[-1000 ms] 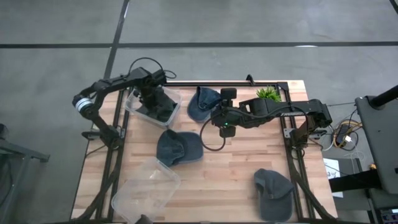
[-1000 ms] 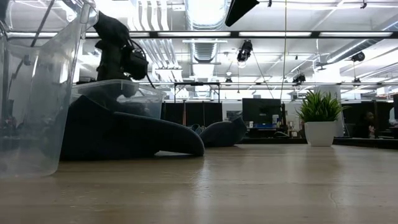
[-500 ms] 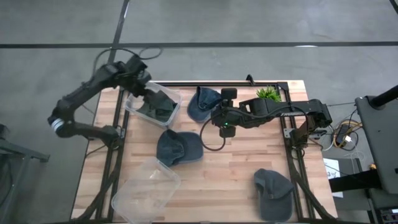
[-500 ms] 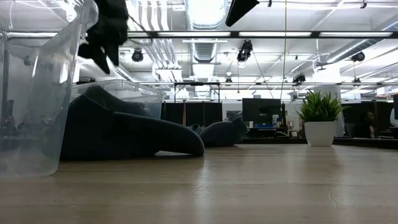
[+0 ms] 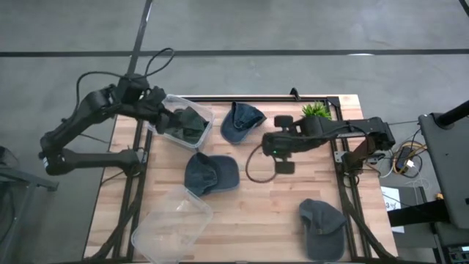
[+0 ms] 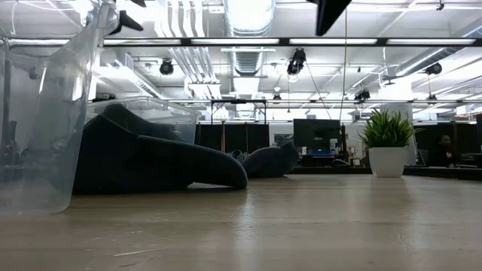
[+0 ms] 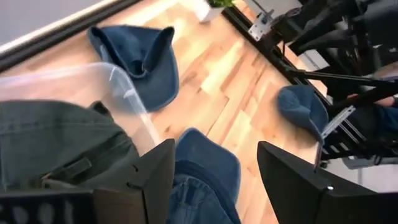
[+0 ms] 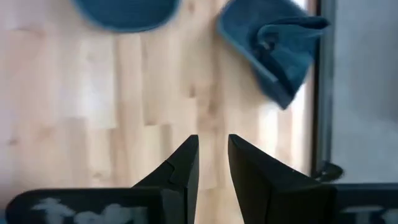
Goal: Pick & Place hat
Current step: Put the bottom right dark blue cap into the bottom transparent bin
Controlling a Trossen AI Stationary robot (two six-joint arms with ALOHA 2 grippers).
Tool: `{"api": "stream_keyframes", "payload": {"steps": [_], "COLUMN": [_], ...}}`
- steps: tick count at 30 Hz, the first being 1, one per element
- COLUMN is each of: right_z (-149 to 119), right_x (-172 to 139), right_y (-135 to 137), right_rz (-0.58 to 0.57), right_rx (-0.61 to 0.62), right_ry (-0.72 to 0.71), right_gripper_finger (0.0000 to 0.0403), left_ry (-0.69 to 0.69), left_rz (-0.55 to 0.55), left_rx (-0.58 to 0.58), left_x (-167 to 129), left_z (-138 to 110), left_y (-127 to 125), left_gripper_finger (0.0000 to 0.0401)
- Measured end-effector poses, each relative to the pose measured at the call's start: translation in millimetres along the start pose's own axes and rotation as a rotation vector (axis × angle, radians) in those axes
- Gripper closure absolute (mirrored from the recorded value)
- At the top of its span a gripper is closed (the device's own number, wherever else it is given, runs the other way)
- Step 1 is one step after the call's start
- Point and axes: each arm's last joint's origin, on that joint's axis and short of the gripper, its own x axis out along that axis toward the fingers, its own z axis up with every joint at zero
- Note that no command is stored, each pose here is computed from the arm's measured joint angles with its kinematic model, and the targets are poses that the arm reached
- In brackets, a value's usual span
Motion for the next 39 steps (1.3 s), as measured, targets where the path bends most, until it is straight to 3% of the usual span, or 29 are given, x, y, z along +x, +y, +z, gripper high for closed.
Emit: {"api": "stream_keyframes", "payload": {"steps": [7,15,20,26,33,39], "right_z": [-29.7,-77.9,-112.2,-144.3,-157.0,-166.1], "right_x": [-31.7,-53.3,-47.7,-33.4,-21.5,-10.5], "right_y": [23.0,51.1,71.8,97.2,118.2,133.2], "right_rz": [0.201,0.294,0.3,0.281,0.339,0.377], "right_rx": [0.093,0.442,0.637,0.734,0.868,0.928], "right_ry": [0.014,0.14,0.285,0.42,0.451,0.583], "right_gripper_finger": [0.0323,0.0323,0.0323,0.0323,0.0318,0.0271], "left_ry": [-0.018,0.046,0.02,-0.025,-0.028,-0.005], "left_rz": [0.035,0.04,0.018,-0.075,-0.147,-0.109], "left_rx": [0.03,0.027,0.058,0.169,0.179,0.155], "left_x": [4.2,18.7,22.0,26.6,39.7,49.8], "left_z": [-7.5,-18.2,-16.0,-14.6,-22.9,-30.5], "left_y": [-16.4,-17.1,-19.3,-33.1,-40.8,-36.0], "left_gripper_finger": [0.0181,0.0181,0.0181,0.0181,0.0181,0.0181]}}
